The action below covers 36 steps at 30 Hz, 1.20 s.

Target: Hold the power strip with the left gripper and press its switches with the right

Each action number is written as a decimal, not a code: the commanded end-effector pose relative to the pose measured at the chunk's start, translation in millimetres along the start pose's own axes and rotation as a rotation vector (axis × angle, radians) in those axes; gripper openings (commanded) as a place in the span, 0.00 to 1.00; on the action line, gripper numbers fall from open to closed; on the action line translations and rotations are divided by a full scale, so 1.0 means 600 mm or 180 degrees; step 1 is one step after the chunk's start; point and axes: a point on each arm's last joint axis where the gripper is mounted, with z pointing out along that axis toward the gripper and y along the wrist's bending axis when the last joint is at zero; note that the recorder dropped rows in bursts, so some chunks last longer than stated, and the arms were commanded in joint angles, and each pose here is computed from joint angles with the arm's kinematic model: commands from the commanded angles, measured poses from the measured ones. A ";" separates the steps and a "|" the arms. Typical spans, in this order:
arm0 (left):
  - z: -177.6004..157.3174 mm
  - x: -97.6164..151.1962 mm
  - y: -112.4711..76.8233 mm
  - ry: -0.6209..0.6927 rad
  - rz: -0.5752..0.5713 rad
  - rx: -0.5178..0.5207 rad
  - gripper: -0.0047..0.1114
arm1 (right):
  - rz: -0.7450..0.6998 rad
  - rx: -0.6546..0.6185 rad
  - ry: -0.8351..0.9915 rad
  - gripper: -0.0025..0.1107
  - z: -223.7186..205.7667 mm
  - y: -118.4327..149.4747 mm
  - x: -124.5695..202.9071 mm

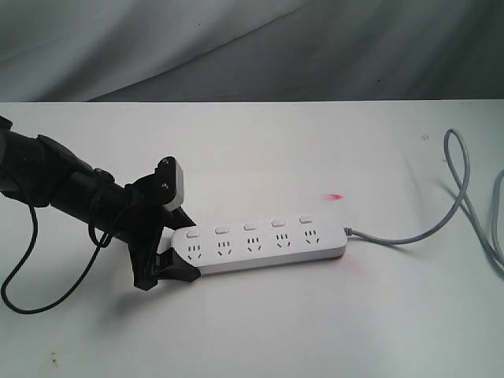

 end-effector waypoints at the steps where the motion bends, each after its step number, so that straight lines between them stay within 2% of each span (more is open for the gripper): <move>1: 0.000 -0.005 0.000 -0.0023 0.0024 -0.0005 0.04 | -0.0616 -0.0629 0.0494 0.02 0.086 0.014 -0.012; 4: 0.000 -0.005 0.000 -0.0023 0.0024 -0.0005 0.04 | -0.1181 -0.1208 0.0805 0.02 0.135 0.024 0.015; 12: 0.000 -0.005 0.000 -0.0023 0.0024 -0.0005 0.04 | -0.1389 -0.2567 0.1441 0.02 0.249 0.038 0.128; 17: 0.000 -0.005 0.000 -0.0023 0.0024 -0.0005 0.04 | -0.1516 -0.2970 0.1493 0.02 0.307 0.063 0.185; 20: 0.000 -0.005 0.000 -0.0023 0.0024 -0.0005 0.04 | -0.1562 -0.3218 0.1596 0.03 0.325 0.103 0.215; 23: 0.000 -0.005 0.000 -0.0023 0.0024 -0.0005 0.04 | -0.1704 -0.3476 0.1664 0.12 0.338 0.145 0.245; 24: 0.000 -0.005 0.000 -0.0023 0.0024 -0.0005 0.04 | -0.1720 -0.3528 0.1683 0.18 0.343 0.157 0.254; 25: 0.000 -0.005 0.000 -0.0023 0.0024 -0.0005 0.04 | -0.1737 -0.3587 0.1726 0.30 0.353 0.180 0.273; 30: 0.000 -0.005 0.000 -0.0023 0.0024 -0.0005 0.04 | -0.1779 -0.3771 0.1921 0.52 0.375 0.225 0.330; 36: 0.000 -0.005 0.000 -0.0023 0.0024 -0.0005 0.04 | -0.1983 -0.3929 0.2108 0.53 0.389 0.263 0.386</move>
